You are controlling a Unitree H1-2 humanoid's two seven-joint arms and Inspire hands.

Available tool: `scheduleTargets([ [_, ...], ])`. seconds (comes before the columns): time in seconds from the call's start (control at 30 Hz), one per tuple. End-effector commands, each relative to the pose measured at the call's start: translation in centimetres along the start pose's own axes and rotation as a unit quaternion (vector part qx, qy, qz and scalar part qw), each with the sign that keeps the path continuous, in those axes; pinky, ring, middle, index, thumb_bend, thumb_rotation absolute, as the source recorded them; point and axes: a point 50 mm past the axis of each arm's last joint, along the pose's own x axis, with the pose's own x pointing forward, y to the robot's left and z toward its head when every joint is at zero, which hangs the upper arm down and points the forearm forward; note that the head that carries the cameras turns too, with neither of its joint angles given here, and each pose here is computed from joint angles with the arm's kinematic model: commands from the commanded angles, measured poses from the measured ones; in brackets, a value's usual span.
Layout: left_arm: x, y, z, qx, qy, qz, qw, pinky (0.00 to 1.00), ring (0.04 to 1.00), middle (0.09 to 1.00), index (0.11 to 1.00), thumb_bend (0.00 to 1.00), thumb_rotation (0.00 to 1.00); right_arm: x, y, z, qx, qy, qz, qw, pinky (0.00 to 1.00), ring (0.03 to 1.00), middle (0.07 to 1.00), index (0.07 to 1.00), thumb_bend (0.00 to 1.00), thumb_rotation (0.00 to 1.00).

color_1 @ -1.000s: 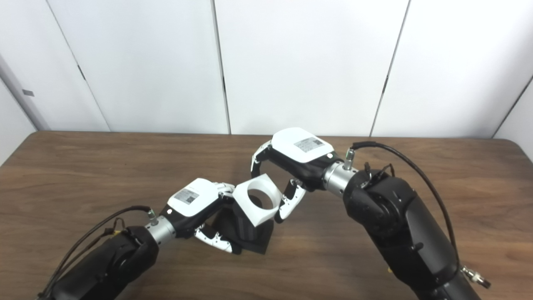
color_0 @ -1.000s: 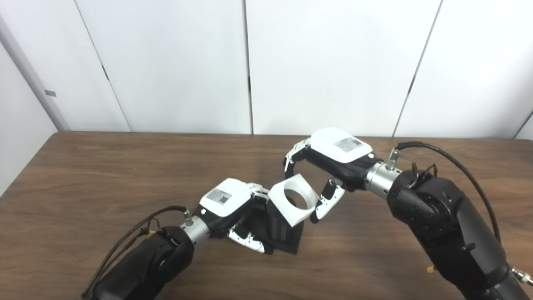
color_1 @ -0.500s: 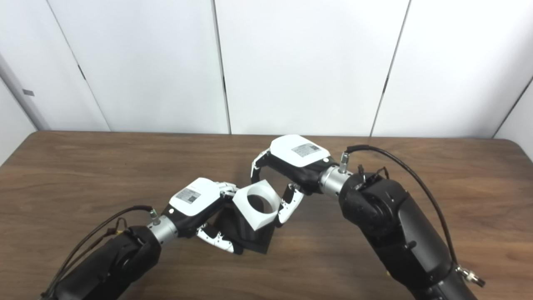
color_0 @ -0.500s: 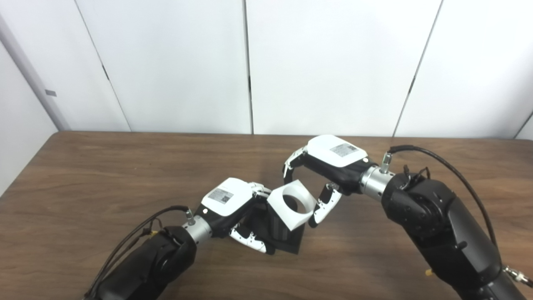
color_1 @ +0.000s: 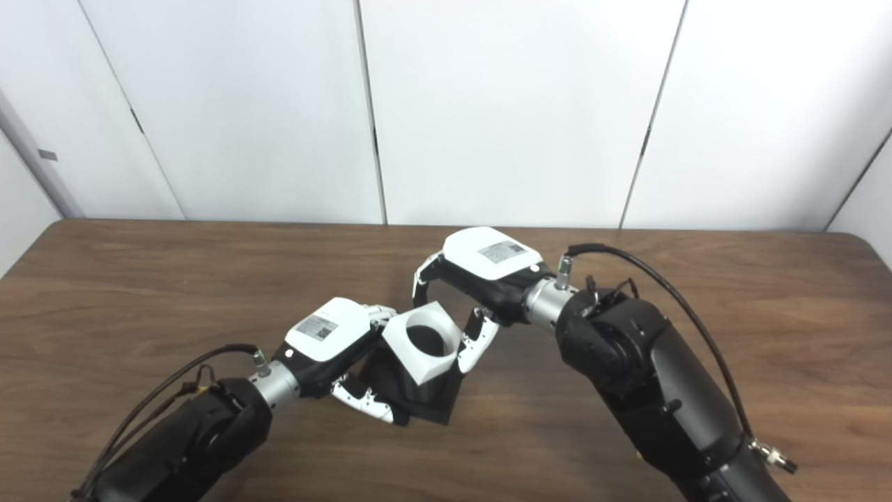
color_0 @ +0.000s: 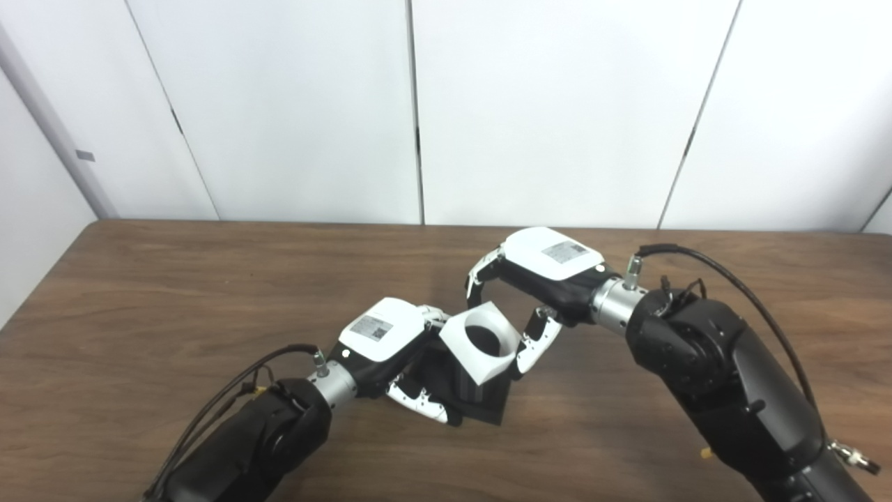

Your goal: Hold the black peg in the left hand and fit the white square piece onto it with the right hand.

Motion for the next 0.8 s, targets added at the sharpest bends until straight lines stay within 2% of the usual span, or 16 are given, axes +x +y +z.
scheduleTargets([
  [0.0, -0.6, -4.4, 1.6, 0.019, -0.008, -0.108, 0.994, 0.75, 0.829, 0.804, 0.492, 0.52, 0.08, 0.6, -1.9, 0.8, -0.024, -0.024, -0.027, 0.999, 0.9, 0.826, 0.753, 0.477, 0.52, 0.13],
  [0.47, -0.5, -4.4, 1.8, 0.013, -0.011, -0.111, 0.994, 0.74, 0.827, 0.801, 0.492, 0.52, 0.08, 1.7, -1.5, 1.8, -0.04, -0.036, -0.002, 0.999, 0.9, 0.828, 0.753, 0.477, 0.52, 0.14],
  [0.67, -0.5, -4.3, 1.7, 0.013, -0.007, -0.114, 0.993, 0.75, 0.834, 0.806, 0.492, 0.52, 0.08, 1.6, -1.4, 1.4, -0.065, -0.017, 0.043, 0.997, 0.91, 0.828, 0.769, 0.493, 0.52, 0.16],
  [0.7, -0.5, -4.3, 1.7, 0.013, -0.007, -0.113, 0.993, 0.75, 0.834, 0.806, 0.492, 0.52, 0.08, 1.6, -1.5, 1.4, -0.063, -0.014, 0.049, 0.997, 0.92, 0.835, 0.779, 0.582, 0.69, 0.28],
  [0.77, -0.5, -4.3, 1.6, 0.012, -0.007, -0.11, 0.994, 0.75, 0.833, 0.803, 0.492, 0.52, 0.08, 1.4, -1.5, 1.3, -0.06, -0.01, 0.054, 0.997, 0.92, 0.839, 0.791, 0.668, 0.87, 0.38],
])
